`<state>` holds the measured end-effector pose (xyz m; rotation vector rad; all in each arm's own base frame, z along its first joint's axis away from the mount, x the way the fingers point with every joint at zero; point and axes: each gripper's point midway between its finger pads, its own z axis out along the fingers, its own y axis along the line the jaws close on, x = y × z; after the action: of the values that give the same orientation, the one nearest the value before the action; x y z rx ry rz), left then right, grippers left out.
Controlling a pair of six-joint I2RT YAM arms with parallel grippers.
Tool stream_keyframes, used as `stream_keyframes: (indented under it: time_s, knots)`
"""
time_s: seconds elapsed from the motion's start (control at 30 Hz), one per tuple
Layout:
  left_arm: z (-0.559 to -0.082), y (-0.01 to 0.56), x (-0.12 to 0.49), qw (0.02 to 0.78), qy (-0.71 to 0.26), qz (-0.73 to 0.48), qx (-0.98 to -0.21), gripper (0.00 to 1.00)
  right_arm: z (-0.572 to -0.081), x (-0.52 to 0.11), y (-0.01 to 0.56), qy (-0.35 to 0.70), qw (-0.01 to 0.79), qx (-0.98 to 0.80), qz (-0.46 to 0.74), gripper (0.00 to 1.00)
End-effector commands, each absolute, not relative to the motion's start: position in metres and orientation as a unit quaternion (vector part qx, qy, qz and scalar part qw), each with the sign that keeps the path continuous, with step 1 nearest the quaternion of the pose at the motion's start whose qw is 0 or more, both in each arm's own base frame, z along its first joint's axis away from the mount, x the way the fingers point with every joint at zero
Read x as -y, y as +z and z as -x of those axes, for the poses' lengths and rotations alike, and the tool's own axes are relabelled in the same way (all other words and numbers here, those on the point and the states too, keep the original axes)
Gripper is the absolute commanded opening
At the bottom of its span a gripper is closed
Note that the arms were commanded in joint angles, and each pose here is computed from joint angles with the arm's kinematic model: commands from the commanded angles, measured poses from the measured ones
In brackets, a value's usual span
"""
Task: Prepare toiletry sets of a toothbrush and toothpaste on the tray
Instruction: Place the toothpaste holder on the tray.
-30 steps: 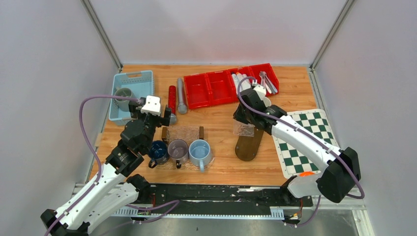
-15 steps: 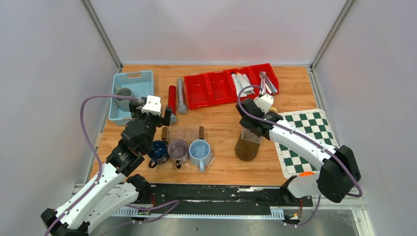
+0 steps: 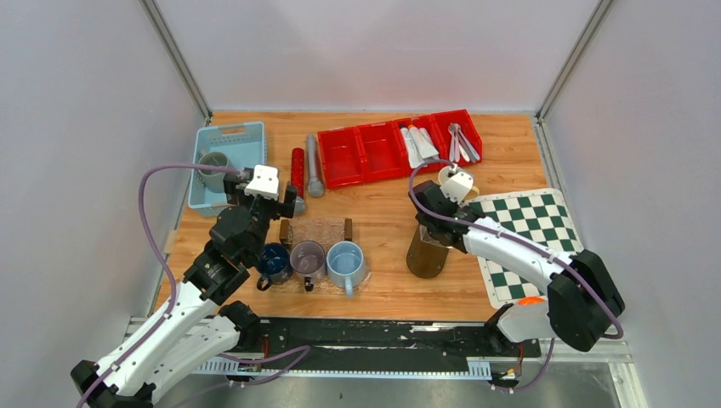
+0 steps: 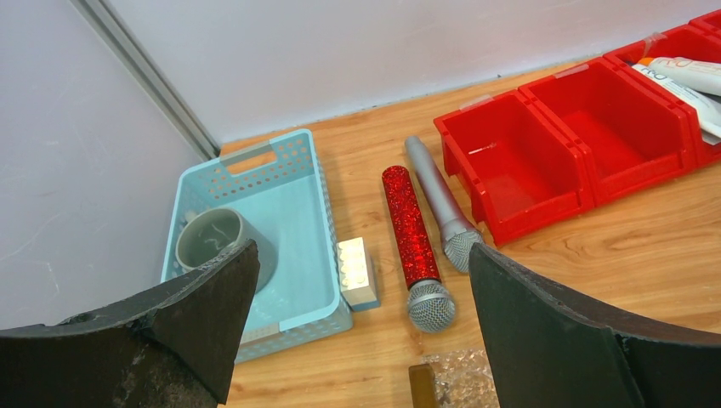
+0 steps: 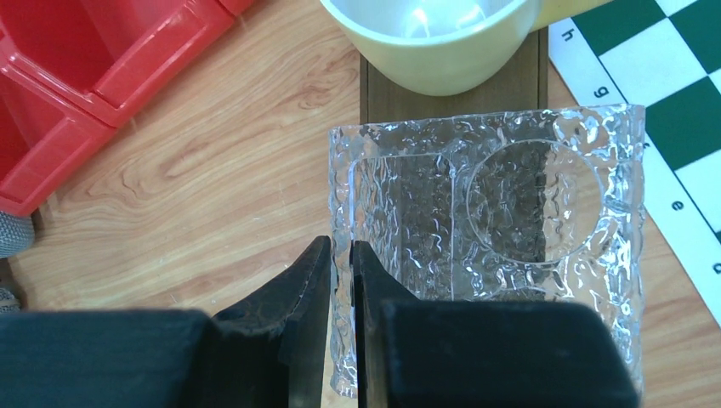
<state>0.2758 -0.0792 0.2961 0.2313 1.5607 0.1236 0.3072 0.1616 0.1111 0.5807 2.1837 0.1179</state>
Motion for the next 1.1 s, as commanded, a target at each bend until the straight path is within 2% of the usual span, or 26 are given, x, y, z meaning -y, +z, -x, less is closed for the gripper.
stream_keyframes:
  time_s: [0.0, 1.07]
  knots:
    - [-0.277, 0.305, 0.079, 0.715, 0.051, -0.094, -0.690, 1.00, -0.323, -0.168, 0.133, 0.083, 0.476, -0.842, -0.239, 0.00]
    - [-0.276, 0.307, 0.076, 0.717, 0.055, -0.093, -0.688, 1.00, -0.338, -0.159, 0.137, 0.136, 0.503, -0.811, -0.266, 0.02]
